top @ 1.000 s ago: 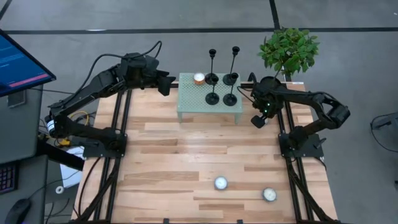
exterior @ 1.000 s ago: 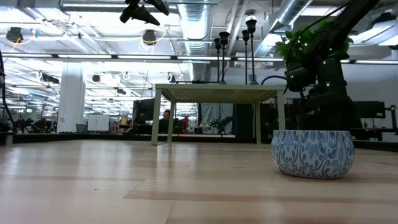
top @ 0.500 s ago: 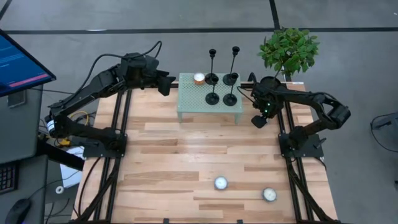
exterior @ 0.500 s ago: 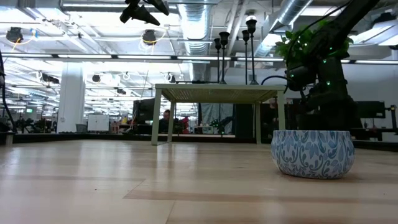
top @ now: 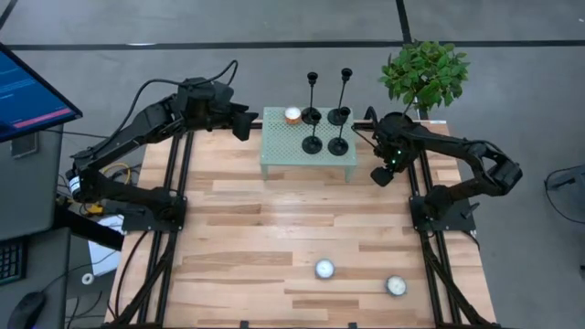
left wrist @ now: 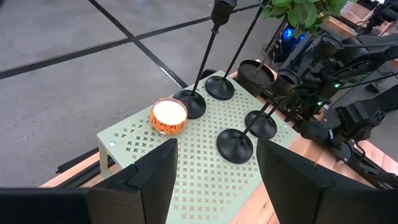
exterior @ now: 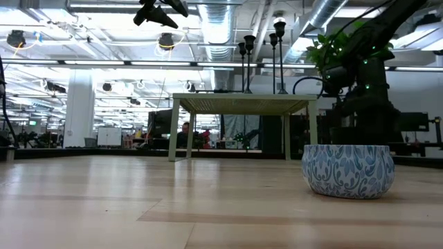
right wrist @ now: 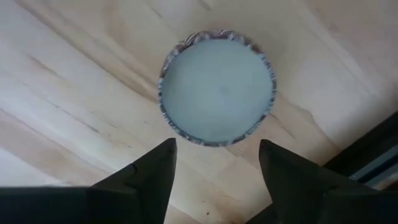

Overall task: Pick & Place candle stick holders
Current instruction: Put the red scented candle on the shelf

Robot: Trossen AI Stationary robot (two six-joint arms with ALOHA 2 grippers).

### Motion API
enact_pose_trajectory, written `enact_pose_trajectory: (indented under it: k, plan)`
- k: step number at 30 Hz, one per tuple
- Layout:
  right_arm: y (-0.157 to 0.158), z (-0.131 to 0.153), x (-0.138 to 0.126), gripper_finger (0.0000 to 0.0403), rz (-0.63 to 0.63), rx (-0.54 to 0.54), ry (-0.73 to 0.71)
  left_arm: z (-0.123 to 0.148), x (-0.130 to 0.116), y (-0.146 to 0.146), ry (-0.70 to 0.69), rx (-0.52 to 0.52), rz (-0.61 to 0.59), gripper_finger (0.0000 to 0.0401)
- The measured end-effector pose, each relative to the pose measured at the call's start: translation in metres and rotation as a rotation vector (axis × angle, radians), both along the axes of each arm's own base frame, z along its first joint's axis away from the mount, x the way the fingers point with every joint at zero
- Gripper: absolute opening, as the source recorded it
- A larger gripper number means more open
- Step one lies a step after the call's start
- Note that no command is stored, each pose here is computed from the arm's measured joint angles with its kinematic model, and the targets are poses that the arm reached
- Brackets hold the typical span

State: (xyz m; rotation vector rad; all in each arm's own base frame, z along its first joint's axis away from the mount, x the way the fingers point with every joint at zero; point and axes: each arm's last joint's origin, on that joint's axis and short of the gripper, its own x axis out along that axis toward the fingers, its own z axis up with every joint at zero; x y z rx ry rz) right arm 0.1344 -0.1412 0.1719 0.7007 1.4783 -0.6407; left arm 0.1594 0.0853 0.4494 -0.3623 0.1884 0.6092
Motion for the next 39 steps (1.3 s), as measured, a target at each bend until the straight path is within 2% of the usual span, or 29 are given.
enact_pose_trajectory:
  k: [5,12,16,20,33,39]
  plan:
    - [0.001,0.0,0.001,0.0219,0.024,0.023,-0.031,0.0,0.0,0.0,0.0,0.0,0.001,0.022]
    - [-0.004,0.019,0.006,0.0304,0.033,0.035,-0.041,0.0,0.0,0.0,0.0,0.0,0.0,0.022]
    - [-0.011,0.027,0.01,0.0347,0.036,-0.063,-0.019,0.0,0.0,0.0,0.0,0.0,0.001,0.022]
    - [-0.015,0.027,0.011,0.0372,0.017,-0.126,-0.009,0.0,0.0,0.0,0.0,0.0,0.0,0.022]
    - [-0.017,0.009,0.01,0.0379,-0.013,-0.124,-0.099,0.0,0.0,0.0,0.0,0.0,0.001,0.022]
    - [-0.021,-0.003,0.009,0.0379,-0.027,-0.113,-0.068,0.0,0.0,0.0,0.0,0.001,0.001,0.022]
